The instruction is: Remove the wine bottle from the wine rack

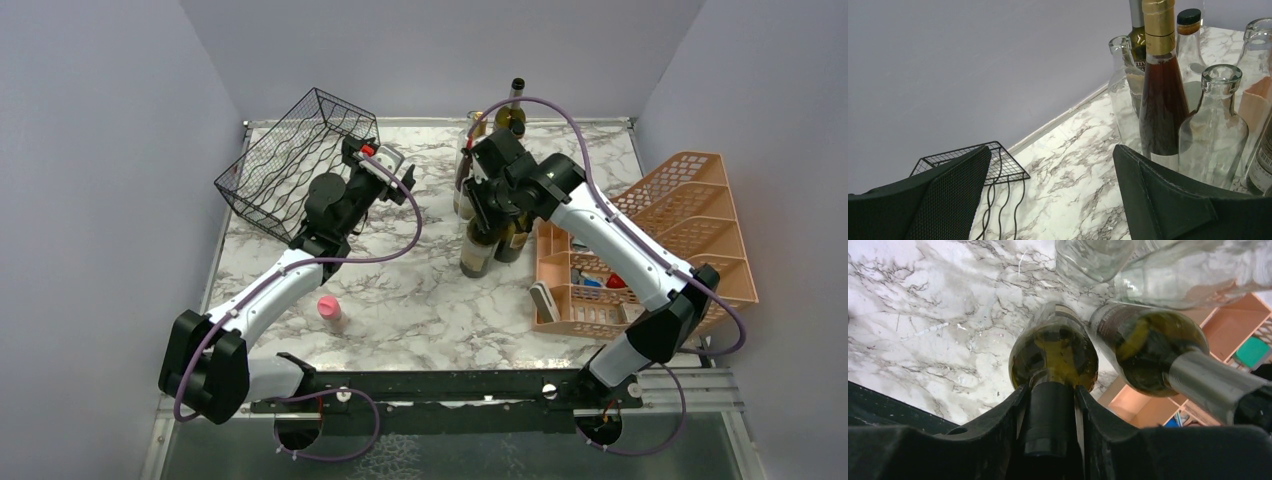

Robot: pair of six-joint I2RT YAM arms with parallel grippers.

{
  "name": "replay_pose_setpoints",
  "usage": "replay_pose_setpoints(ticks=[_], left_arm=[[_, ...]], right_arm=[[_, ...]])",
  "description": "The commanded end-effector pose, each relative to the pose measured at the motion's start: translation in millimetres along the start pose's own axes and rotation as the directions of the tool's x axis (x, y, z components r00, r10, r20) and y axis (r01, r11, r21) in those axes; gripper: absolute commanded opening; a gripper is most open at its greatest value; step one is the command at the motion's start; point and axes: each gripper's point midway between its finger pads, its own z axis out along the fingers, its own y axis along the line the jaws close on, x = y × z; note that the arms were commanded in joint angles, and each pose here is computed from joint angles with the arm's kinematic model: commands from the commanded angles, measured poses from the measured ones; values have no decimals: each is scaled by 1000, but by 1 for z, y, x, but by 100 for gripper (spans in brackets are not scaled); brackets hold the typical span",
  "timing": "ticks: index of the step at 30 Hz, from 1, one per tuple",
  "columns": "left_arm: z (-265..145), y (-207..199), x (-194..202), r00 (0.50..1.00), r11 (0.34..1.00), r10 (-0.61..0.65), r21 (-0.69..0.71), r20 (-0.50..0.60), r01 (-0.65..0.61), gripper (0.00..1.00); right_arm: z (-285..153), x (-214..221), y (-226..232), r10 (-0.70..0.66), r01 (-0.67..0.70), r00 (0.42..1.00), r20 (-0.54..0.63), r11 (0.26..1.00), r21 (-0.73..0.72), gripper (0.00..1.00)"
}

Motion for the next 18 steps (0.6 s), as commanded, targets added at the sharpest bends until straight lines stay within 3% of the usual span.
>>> replay_pose_setpoints(ticks=[1,11,18], left_arm=[[3,4,-12,999,1000,-12,-1,44,12,99],[3,6,-13,999,1000,-22,0,47,22,99],[2,8,-15,998,1000,-20,-1,54,20,99]], right_arm=[[15,-5,5,-12,12,1000,-12,1000,-20,44],[8,-16,4,-5,6,1000,27,1000,-19,61],[-26,-32,5,-7,15,991,131,998,-64,71]])
